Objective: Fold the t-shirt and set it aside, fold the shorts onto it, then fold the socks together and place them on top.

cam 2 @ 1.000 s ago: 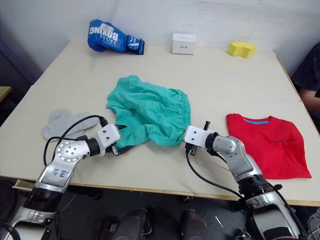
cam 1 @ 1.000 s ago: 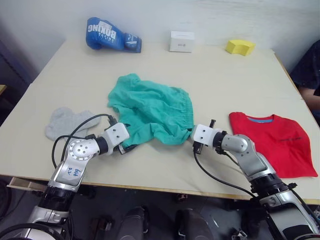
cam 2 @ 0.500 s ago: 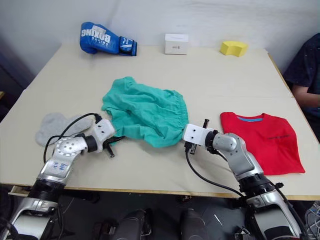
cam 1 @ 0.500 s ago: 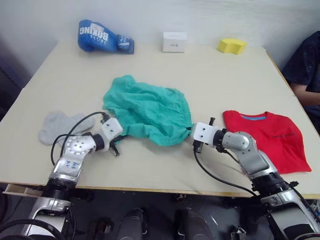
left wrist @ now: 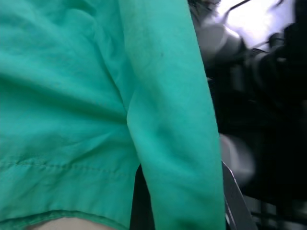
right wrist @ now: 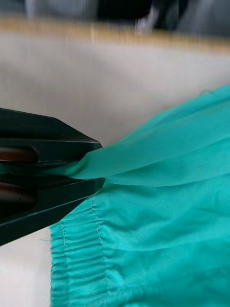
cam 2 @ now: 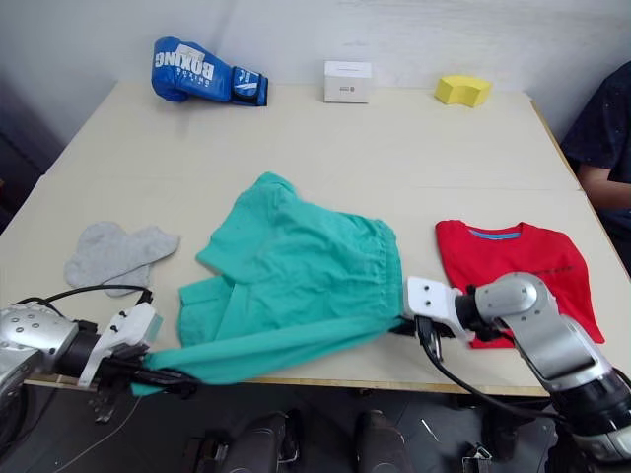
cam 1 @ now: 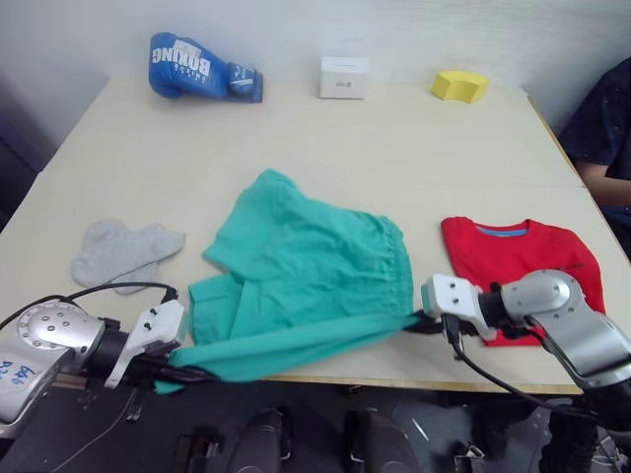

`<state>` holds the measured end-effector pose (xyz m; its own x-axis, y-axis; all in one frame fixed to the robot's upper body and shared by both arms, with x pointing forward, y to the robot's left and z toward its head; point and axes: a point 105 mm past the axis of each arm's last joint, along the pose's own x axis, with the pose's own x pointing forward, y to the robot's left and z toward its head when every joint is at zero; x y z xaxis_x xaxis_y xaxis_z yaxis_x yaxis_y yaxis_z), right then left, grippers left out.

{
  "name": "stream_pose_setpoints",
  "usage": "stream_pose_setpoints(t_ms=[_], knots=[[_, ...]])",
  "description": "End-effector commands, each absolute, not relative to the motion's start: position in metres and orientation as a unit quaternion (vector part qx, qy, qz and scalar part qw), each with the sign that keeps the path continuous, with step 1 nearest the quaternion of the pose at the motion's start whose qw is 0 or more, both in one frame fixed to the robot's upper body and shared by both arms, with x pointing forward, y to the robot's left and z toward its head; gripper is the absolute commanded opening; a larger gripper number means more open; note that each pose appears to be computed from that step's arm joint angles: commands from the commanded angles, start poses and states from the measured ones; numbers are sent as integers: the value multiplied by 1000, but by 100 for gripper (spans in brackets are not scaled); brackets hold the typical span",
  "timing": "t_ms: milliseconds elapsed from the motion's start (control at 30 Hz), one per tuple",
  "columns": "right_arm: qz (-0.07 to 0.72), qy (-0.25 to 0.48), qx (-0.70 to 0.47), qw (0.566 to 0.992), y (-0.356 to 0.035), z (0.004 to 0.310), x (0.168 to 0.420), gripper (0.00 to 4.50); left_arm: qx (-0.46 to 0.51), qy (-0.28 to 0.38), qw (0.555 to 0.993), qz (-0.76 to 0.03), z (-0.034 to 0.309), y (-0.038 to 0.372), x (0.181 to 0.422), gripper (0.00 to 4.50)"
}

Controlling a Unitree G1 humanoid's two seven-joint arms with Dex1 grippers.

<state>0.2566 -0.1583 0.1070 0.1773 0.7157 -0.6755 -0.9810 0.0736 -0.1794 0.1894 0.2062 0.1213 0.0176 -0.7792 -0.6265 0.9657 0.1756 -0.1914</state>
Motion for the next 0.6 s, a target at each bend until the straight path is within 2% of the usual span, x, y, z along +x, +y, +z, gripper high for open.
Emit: stream_pose_setpoints(t_ms=[33,100,167,233,267,300,367,467,533,600], knots=[[603,190,-320,705,-154,117,260,0,115,298,714,-622,145,198,195,2],[553,142,-336,749,-157,138,288,0,139,234,759,-592,163,197,226,2],[472,59,-362,801,-164,178,329,0,192,158,812,-528,188,203,272,2],[412,-8,-370,833,-169,212,354,0,248,98,843,-466,208,211,306,2],[331,-83,-377,861,-177,250,375,0,315,-20,888,-334,255,227,346,2],[264,-149,-375,876,-183,284,388,0,323,-128,899,-265,303,230,361,2],[189,-222,-367,883,-191,323,398,0,326,-267,889,-179,362,233,367,2],[89,-326,-387,858,-192,365,396,0,392,-405,822,-81,429,237,345,2],[64,-357,-399,843,-189,369,394,0,399,-465,787,-69,448,233,327,2],[60,-360,-411,836,-185,358,394,0,417,-482,762,-117,439,221,316,2]])
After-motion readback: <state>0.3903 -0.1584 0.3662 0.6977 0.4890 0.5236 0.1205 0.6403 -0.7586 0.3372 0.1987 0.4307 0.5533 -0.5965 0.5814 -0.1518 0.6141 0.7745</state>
